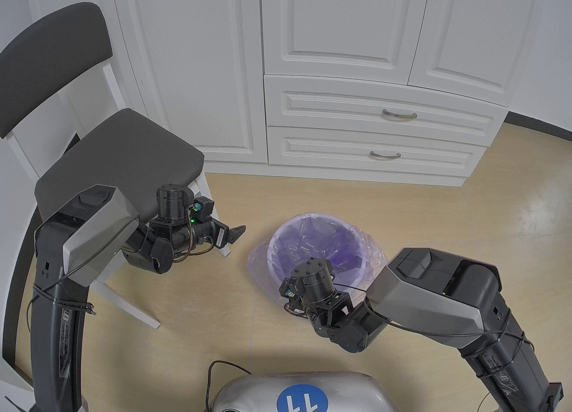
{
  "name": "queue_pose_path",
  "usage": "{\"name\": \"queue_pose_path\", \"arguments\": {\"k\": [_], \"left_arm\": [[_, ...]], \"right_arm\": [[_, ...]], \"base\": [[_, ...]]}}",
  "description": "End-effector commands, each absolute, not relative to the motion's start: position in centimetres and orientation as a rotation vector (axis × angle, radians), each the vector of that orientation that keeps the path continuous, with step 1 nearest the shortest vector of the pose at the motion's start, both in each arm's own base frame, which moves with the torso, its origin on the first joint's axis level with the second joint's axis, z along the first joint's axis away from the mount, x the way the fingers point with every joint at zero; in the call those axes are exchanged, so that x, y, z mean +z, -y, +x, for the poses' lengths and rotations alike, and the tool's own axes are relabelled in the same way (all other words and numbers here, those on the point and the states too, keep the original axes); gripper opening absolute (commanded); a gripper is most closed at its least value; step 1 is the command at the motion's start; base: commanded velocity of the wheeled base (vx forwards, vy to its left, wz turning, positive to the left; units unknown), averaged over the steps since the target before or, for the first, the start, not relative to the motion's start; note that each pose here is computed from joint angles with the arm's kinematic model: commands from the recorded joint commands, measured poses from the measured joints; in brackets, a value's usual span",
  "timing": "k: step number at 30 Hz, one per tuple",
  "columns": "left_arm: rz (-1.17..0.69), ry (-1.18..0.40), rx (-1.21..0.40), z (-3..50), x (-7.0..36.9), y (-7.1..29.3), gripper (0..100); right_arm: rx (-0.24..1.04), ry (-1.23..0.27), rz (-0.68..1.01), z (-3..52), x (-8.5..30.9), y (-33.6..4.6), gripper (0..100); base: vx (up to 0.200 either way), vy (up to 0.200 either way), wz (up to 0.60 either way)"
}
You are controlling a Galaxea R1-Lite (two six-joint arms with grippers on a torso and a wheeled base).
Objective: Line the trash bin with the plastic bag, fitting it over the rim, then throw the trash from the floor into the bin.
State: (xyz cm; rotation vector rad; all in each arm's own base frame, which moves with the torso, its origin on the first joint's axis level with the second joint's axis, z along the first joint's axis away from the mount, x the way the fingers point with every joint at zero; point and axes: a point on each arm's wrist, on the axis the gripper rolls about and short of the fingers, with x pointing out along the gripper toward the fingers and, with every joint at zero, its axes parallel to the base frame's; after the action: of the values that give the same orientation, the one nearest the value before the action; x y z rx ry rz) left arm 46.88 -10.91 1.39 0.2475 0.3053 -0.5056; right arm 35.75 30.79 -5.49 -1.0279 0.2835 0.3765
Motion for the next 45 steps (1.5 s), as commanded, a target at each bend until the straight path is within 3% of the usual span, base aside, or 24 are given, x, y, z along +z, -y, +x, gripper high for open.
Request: {"name": "queue_pose_path", "arguments": {"k": [1,14,31,36,45], "left_arm": [[0.248,-0.315,-0.506,47.0,0.9,10.9,100],[0.252,-0.360,-0.512,47.8,-2.0,11.1,100],[0.310,-0.495,-0.556,48.1,-6.3,12.4,100],[0.360,-0.571,-0.557,49.3,-5.6,13.7,100],[0.470,-0.655,-0.511,50.8,-7.1,14.1,100]], "right_arm": [[0.365,-0.320,-1.042,36.3,-6.6,-29.8,100],[0.364,-0.320,-1.031,36.3,-6.5,-29.8,100],[0.397,-0.280,-0.949,32.4,-1.6,-29.3,100],[0.380,-0.204,-0.897,30.1,1.4,-27.5,100],[0.270,-0.134,-0.744,28.3,2.5,-22.1,100]], "base": [[0.000,0.000,0.00],[0.000,0.000,0.00],[0.000,0.000,0.00],[0.000,0.000,0.00],[0.000,0.000,0.00]]}}
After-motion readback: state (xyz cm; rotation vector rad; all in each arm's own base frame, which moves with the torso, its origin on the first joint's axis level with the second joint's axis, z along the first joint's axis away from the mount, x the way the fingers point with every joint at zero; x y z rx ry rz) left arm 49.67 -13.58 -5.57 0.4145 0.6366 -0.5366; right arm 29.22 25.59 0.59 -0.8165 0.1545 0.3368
